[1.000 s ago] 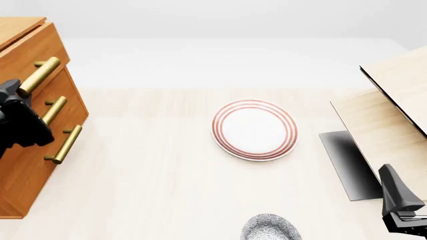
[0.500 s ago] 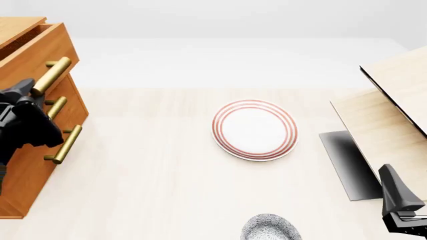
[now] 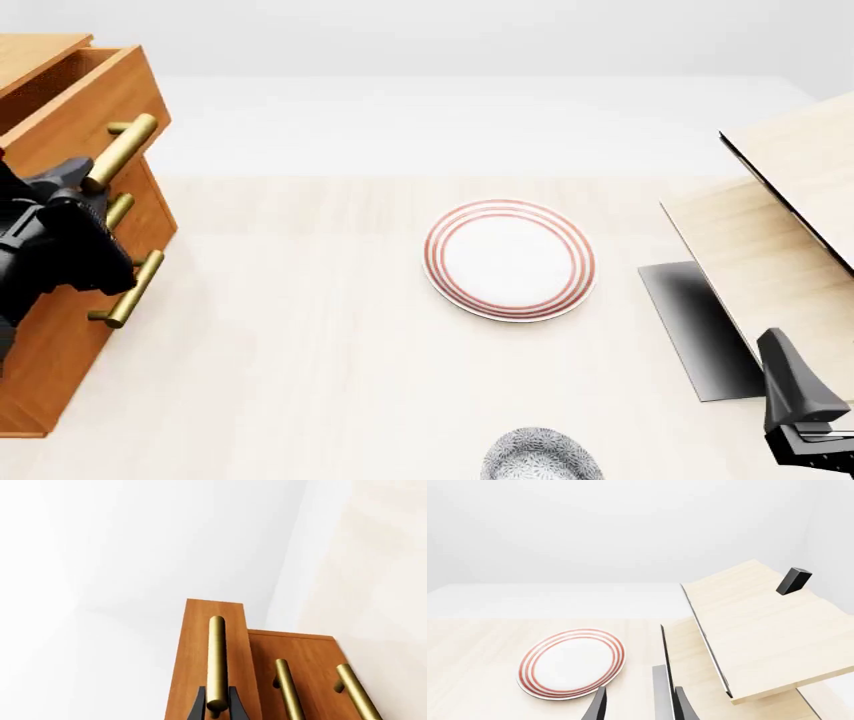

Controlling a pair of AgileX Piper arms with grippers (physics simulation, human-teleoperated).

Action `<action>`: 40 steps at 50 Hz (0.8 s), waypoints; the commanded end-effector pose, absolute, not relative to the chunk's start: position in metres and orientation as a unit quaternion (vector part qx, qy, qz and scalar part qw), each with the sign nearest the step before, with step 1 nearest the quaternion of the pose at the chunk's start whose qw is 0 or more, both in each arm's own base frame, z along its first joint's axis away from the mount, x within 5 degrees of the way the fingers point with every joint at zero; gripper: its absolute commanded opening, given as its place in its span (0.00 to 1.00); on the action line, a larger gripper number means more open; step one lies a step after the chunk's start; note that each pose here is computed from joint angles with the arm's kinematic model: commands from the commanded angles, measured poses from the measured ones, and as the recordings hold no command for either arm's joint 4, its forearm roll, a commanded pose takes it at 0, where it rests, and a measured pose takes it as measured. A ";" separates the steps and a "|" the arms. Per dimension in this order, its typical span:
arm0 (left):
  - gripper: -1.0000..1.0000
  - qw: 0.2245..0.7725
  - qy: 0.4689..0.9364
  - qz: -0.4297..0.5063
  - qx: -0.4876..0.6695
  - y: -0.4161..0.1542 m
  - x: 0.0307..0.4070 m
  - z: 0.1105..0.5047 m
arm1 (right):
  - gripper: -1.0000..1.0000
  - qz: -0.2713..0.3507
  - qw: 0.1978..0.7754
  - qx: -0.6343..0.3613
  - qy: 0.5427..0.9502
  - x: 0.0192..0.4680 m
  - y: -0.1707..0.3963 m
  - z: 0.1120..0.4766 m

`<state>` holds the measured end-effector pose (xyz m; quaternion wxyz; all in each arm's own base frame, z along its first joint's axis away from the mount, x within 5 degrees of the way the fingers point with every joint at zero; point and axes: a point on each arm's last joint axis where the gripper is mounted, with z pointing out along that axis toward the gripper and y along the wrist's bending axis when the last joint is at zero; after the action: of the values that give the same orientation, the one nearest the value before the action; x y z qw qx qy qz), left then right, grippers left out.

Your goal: Open the top drawer of the cabinet and put the bowl in it.

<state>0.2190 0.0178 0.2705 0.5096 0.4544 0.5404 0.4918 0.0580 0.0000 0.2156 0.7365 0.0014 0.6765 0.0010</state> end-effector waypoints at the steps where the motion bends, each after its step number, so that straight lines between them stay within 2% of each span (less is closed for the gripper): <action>1: 0.00 0.550 0.512 0.478 0.455 -0.003 0.223 0.283 | 1.00 0.001 0.737 0.001 0.676 0.058 0.000 0.215; 16: 0.00 0.560 0.499 0.455 0.481 -0.020 0.236 0.265 | 1.00 0.001 0.737 0.001 0.676 0.058 0.000 0.215; 40: 0.00 0.584 0.476 0.438 0.491 -0.036 0.225 0.272 | 1.00 0.001 0.737 0.001 0.676 0.058 0.000 0.215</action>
<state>0.2234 -0.0154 0.2629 0.5569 0.4794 0.4986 0.4598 0.0580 0.0000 0.2156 0.7365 0.0014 0.6765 0.0010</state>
